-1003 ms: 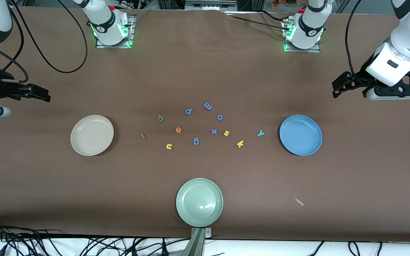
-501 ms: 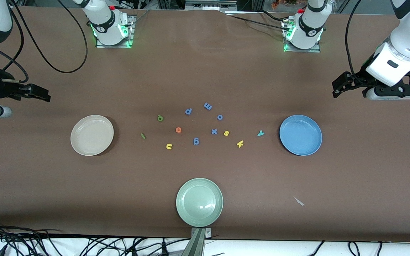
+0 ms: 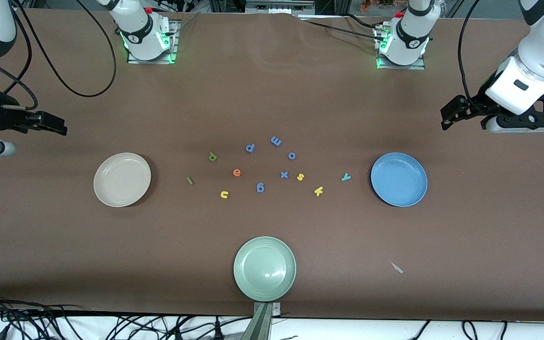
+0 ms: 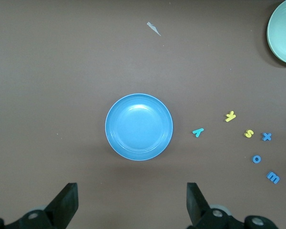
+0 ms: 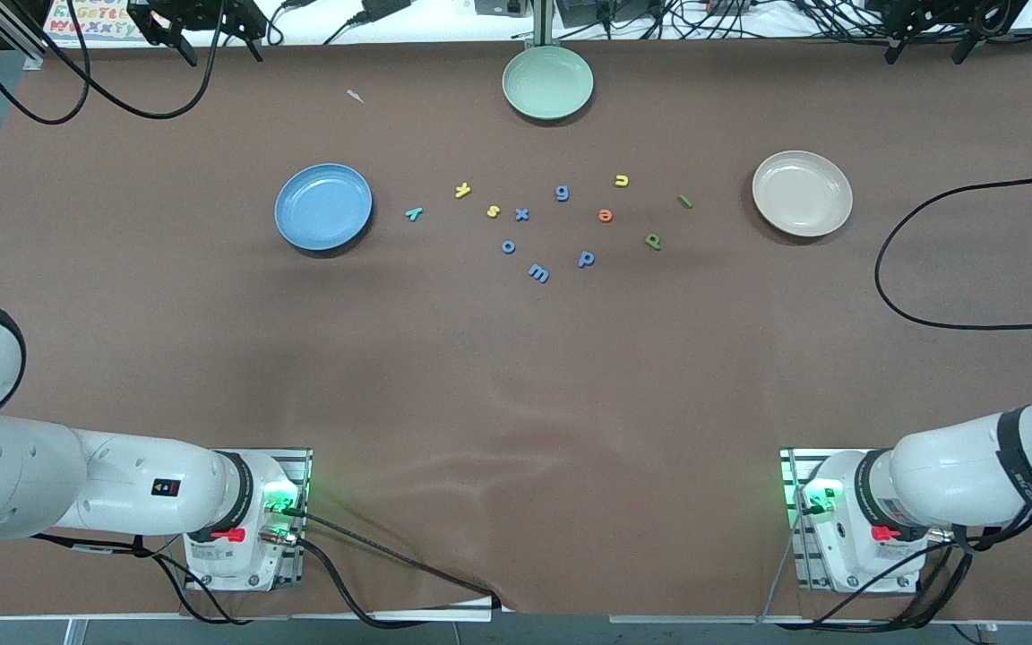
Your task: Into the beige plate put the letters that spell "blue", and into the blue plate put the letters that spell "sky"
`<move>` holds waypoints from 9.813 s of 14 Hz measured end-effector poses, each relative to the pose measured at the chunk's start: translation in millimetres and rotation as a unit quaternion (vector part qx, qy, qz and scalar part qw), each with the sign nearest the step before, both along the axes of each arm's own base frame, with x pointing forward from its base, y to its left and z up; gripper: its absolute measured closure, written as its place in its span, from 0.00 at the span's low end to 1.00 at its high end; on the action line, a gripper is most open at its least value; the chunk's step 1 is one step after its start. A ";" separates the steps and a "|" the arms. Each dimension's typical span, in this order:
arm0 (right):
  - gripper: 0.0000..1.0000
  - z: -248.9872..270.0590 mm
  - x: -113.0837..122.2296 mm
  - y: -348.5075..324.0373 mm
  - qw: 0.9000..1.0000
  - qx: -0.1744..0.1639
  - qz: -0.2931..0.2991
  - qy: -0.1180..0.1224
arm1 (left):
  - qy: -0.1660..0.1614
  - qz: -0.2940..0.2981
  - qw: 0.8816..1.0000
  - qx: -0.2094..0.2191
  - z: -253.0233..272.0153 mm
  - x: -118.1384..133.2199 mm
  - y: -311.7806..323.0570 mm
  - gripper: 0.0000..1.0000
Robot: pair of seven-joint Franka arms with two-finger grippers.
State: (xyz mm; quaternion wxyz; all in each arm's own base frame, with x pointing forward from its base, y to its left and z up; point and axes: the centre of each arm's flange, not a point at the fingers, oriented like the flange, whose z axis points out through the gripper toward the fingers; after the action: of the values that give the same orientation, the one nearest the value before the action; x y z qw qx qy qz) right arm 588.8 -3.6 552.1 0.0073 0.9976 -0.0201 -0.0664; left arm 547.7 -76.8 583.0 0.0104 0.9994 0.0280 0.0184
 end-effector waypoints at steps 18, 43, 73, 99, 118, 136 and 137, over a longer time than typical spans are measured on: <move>0.00 -0.1 -0.1 0.2 1.000 0.000 0.000 0.000 | 0.000 0.000 1.000 0.000 -0.1 0.1 0.0 0.00; 0.00 -262.3 50.2 178.0 0.991 0.011 0.133 -0.015 | 0.001 0.000 1.000 0.000 -1.1 0.0 0.1 0.00; 0.52 -373.0 -13.3 224.7 0.977 0.038 0.198 -0.063 | 0.001 -0.001 1.000 0.000 -1.2 -0.1 -0.7 0.00; 0.60 -336.3 33.2 46.9 0.991 0.006 0.134 -0.006 | 0.146 -0.131 0.981 0.019 -207.4 63.4 -150.2 0.00; 0.00 -343.1 -61.1 266.9 0.999 0.033 0.007 -0.015 | 0.044 -0.470 0.882 -0.020 -406.3 59.2 -291.6 0.14; 0.28 -382.7 -89.1 295.2 0.999 0.017 0.044 -0.027 | 0.114 -0.446 0.886 0.065 -270.6 120.5 -94.0 0.76; 0.33 -381.8 -88.6 295.9 0.998 0.017 0.044 -0.028 | 0.125 -0.440 0.887 0.064 -276.0 118.4 -70.9 0.76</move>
State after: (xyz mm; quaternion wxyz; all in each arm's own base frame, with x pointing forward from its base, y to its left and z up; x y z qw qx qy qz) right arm 500.3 292.3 170.3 -0.0074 0.9989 0.0247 -0.0383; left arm 666.1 -147.7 307.0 -0.0503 0.9017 -0.4146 -0.1118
